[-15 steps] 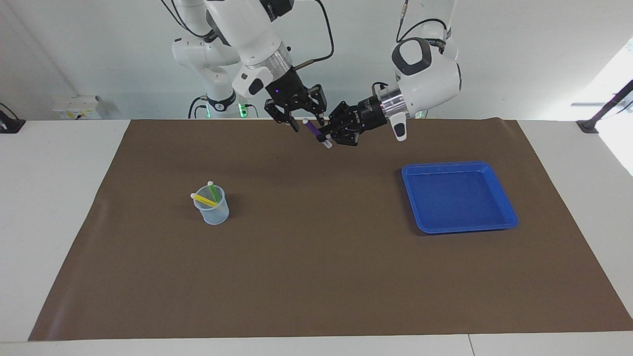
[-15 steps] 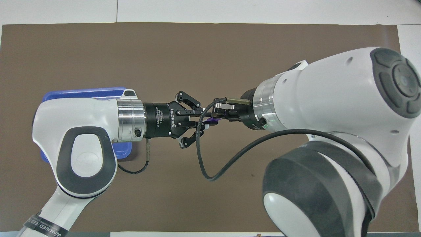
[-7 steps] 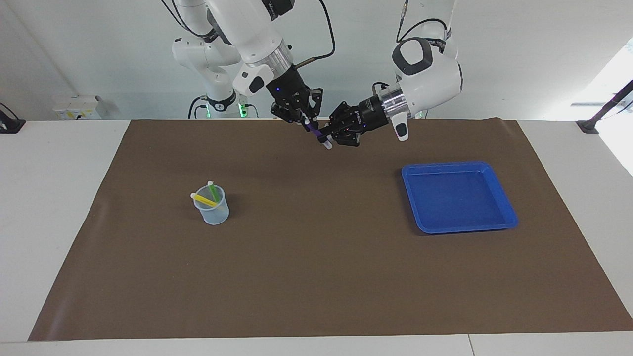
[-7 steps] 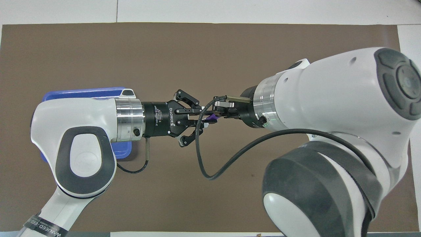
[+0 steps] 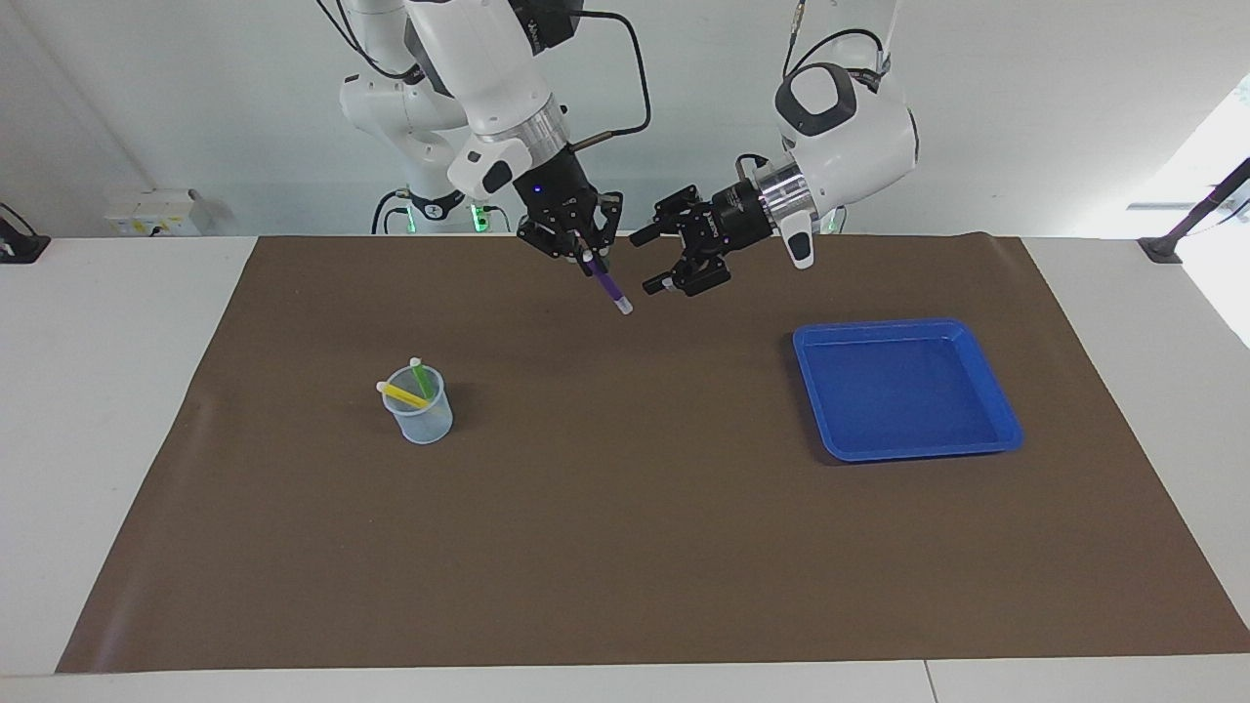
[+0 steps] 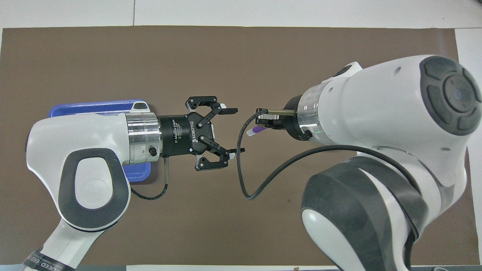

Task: Transfer and insert pens with both arms
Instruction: 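Carry the purple pen to the cup with the right gripper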

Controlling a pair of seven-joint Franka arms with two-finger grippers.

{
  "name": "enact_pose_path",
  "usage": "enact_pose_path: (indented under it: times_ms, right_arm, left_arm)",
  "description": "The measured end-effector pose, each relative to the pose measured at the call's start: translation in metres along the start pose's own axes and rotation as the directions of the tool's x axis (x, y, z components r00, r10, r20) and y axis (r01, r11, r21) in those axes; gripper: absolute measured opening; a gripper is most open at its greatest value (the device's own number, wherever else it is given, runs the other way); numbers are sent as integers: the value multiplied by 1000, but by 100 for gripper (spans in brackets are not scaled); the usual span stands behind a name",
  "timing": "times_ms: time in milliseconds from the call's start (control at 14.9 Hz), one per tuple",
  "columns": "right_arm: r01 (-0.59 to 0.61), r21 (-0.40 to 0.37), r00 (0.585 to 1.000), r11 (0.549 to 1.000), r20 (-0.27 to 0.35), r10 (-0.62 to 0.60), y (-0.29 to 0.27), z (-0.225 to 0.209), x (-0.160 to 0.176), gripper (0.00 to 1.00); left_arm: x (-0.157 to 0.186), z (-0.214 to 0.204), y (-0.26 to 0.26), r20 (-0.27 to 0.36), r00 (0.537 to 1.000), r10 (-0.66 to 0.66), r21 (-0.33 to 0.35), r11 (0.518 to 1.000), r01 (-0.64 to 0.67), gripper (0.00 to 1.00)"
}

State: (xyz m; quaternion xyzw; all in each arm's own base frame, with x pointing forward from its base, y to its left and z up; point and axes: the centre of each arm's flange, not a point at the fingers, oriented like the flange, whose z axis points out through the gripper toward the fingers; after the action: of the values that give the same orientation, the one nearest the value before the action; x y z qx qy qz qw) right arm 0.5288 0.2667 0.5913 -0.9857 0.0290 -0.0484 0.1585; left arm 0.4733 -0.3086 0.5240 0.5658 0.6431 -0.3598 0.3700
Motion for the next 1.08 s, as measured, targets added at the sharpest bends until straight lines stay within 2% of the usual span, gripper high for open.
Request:
enact_pose_path:
  times_ms: [135, 202, 471, 673, 808, 1077]
  right_arm:
    - [73, -62, 997, 995, -1, -73, 39, 7, 14, 18]
    - [107, -93, 994, 990, 1, -107, 60, 9, 22, 18]
    - [212, -202, 977, 956, 8, -215, 131, 10, 44, 18]
    - [262, -233, 963, 936, 7, -268, 179, 20, 55, 18]
    - [285, -256, 957, 924, 27, -288, 208, 27, 59, 18]
    - [298, -288, 954, 910, 58, -294, 232, 42, 59, 18]
  left_arm:
    - [8, -9, 8, -12, 1000, -8, -20, 1000, 8, 100]
    - [15, -16, 14, -43, 999, 1, -33, 999, -3, 100]
    - [39, -37, 30, -272, 954, 126, -29, 990, -139, 100]
    - [55, -54, 41, -397, 898, 190, -13, 977, -213, 100]
    - [61, -66, 48, -426, 878, 220, -10, 969, -247, 100]
    - [73, -87, 60, -442, 849, 290, -1, 946, -323, 100]
